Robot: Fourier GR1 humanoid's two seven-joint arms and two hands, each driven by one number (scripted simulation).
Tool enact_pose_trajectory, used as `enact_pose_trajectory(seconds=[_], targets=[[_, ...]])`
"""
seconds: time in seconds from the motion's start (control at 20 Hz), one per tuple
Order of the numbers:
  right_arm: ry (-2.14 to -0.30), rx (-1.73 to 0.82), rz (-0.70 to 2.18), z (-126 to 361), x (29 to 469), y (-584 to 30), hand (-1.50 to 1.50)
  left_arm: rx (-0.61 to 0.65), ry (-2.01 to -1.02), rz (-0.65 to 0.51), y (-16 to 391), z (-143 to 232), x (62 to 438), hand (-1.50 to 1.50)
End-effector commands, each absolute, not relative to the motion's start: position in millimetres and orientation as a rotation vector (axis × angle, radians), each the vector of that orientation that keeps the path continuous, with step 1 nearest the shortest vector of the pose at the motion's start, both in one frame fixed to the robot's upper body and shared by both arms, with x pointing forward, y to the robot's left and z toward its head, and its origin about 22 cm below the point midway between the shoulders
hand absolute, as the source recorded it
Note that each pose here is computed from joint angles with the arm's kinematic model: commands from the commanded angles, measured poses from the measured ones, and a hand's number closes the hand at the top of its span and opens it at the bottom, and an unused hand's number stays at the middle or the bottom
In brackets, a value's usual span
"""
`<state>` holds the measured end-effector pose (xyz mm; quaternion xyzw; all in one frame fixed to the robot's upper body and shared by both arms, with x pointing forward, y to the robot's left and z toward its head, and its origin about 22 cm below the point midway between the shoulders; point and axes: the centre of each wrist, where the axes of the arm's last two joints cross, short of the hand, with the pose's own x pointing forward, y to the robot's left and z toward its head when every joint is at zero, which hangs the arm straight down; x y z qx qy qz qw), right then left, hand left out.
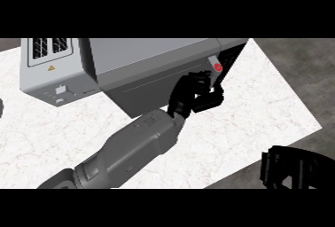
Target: Pick up the milk, place it into the microwave and close the microwave
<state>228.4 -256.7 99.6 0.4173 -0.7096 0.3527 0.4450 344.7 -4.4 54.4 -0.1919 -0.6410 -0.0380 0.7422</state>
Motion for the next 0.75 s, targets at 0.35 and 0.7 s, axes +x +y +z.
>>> enact_pose_trajectory(seconds=[0.35, 0.7], targets=[[-1.782, 1.046, 0.787, 92, 194, -233, 1.5, -0.475, -1.334, 0.104, 47, 21, 367, 1.5], [-1.797, 1.032, 0.769, 94, 174, -220, 1.5, -0.529, -1.329, 0.098, 48, 12, 367, 1.5]])
